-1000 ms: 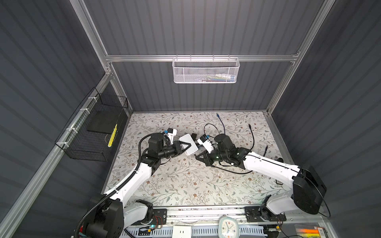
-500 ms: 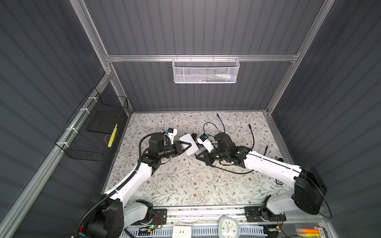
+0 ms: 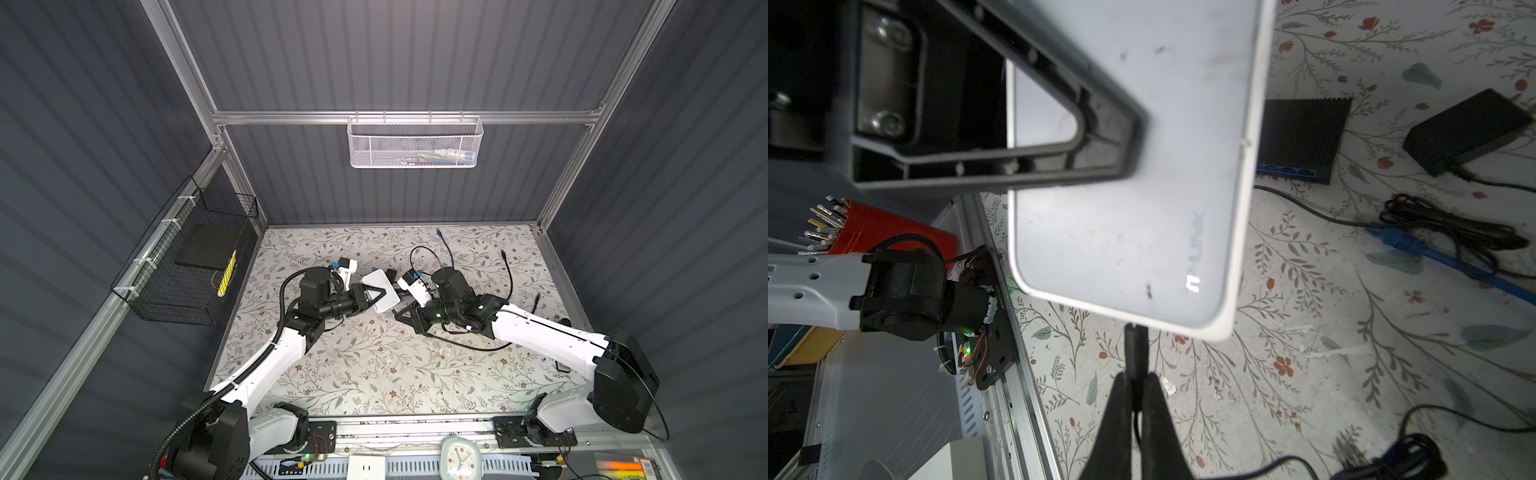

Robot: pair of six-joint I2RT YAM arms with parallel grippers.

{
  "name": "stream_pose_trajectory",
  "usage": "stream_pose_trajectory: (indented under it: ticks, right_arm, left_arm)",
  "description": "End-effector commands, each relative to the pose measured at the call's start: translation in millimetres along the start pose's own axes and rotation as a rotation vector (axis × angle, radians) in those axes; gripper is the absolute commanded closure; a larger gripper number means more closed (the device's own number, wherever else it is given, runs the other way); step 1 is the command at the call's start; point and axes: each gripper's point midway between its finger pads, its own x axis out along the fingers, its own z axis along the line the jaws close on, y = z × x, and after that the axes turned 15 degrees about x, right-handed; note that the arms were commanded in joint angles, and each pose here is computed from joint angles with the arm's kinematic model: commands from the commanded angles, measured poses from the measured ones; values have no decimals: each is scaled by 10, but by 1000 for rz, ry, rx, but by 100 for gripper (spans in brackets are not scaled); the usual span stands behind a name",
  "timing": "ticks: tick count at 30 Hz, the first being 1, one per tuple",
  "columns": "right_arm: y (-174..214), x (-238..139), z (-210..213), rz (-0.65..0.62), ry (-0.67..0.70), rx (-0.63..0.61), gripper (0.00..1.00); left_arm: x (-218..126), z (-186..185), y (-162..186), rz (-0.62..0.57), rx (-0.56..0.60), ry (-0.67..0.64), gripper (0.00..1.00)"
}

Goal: Insert the plug into the switch port

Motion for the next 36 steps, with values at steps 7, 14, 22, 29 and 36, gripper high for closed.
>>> stream_pose_trajectory:
  ticks: [7,14,22,29,36]
  right_arm:
    - [-266,-141,100,-99,-9,-24,100]
    - [-300,-149,138,-113,-23,-21,100]
    - [-330,-174,195,-132,-50,-24,100]
    - [-342,-134,242,-127,-79,-19,100]
    - [-357,-108,166,-130,-43,-11,100]
  left_arm:
    - [-49,-199,-24,29,58,35,100]
    - [-12,-183,-10,36,40,50,100]
    - [40,-159,21,59,4,67,100]
    - [62,-182,15,64,-14,87,100]
    - [21,-241,38,72,-2,98,100]
